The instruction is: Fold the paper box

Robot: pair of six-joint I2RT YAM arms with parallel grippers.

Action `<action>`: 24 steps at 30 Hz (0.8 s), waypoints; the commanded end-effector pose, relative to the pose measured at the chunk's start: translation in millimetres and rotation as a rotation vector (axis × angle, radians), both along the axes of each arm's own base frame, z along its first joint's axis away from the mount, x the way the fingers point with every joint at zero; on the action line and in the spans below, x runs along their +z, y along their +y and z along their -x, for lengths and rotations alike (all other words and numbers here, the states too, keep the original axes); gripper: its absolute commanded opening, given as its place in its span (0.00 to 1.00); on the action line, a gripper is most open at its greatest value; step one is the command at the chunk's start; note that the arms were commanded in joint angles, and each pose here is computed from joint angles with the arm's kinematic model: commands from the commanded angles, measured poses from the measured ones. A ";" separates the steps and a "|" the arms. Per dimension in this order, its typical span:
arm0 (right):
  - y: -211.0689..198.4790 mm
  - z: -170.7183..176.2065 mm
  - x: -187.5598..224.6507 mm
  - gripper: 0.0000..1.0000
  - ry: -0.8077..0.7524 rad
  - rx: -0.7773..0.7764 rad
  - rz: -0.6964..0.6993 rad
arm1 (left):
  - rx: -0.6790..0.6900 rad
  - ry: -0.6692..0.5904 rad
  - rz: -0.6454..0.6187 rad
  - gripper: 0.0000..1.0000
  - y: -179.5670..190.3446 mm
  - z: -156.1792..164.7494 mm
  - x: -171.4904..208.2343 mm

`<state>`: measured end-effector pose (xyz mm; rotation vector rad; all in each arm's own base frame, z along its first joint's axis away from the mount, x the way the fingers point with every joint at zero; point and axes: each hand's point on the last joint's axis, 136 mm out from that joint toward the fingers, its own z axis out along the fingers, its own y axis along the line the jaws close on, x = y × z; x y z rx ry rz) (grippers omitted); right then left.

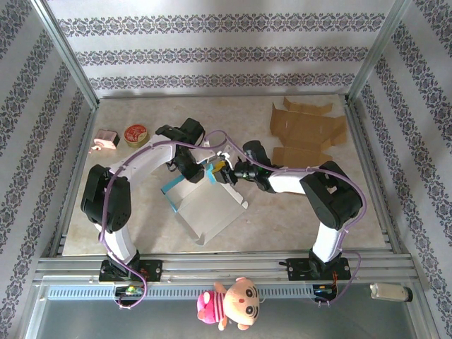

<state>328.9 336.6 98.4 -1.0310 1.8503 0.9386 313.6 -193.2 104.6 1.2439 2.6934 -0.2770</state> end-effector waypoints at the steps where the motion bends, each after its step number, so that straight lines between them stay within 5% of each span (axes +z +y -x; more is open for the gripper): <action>1: 14.5 -7.1 15.7 0.26 -0.147 -0.052 -0.049 | -0.042 0.013 0.087 0.08 -23.7 3.2 -4.5; 6: 19.5 -3.0 13.1 0.31 -0.259 -0.094 0.006 | -0.012 0.026 0.062 0.09 -19.9 2.7 -15.1; 24: 44.8 -9.9 -1.3 0.15 -0.333 -0.232 0.025 | 0.034 -0.014 0.024 0.17 -11.0 -0.9 -16.2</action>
